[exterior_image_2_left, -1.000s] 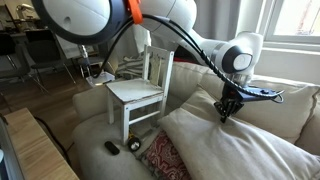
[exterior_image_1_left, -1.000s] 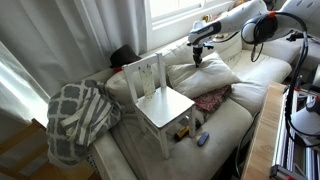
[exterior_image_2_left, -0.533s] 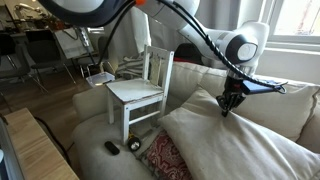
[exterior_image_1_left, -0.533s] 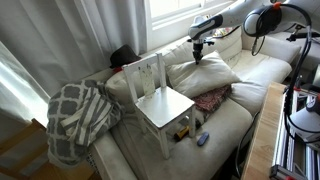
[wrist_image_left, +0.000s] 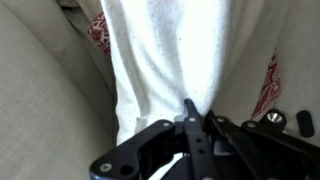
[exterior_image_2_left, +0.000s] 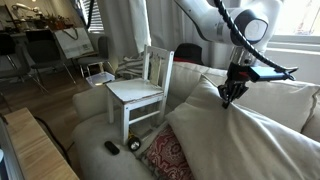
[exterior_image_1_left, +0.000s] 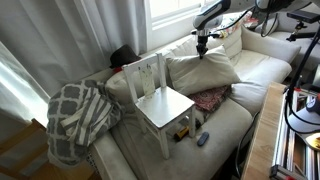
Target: Pick up the white pillow and put it on the chair
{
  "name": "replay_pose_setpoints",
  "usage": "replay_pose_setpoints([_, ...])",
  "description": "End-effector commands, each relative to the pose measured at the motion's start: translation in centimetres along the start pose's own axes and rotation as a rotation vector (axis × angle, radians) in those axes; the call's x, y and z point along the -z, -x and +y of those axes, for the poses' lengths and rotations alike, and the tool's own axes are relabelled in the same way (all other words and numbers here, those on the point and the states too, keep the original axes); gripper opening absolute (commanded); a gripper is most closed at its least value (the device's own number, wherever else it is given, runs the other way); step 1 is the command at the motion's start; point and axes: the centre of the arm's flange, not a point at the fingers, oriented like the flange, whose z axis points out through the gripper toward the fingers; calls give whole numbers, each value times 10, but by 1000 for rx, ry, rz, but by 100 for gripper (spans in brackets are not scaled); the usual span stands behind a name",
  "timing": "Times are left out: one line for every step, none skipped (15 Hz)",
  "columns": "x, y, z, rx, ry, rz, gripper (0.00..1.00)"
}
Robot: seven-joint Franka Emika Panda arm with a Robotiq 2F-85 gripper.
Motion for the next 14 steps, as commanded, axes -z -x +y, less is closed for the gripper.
replay_pose_setpoints([46,9,-68,32,36,13,2])
replay_pose_setpoints([54,9,-73,37,39,11,2])
replay_pose_setpoints([62,7,-77,39,50,4,2])
replay_pose_setpoints([69,5,-83,47,57,0,2])
replay_pose_setpoints([76,1,-89,60,75,-6,2])
replay_pose_setpoints([82,-2,-96,74,92,-11,2])
replay_pose_setpoints([89,-6,-102,82,117,-15,2])
replay_pose_setpoints([95,-10,-108,95,141,-12,2])
replay_pose_setpoints([101,-13,-115,110,165,-13,2])
replay_pose_setpoints([107,-17,-122,124,184,-15,2])
replay_pose_setpoints([113,-21,-129,134,214,-19,2])
replay_pose_setpoints([119,-24,-136,136,238,-15,2])
replay_pose_setpoints([124,-27,-144,131,259,-3,2])
replay_pose_setpoints([101,-26,-84,118,213,-14,2])
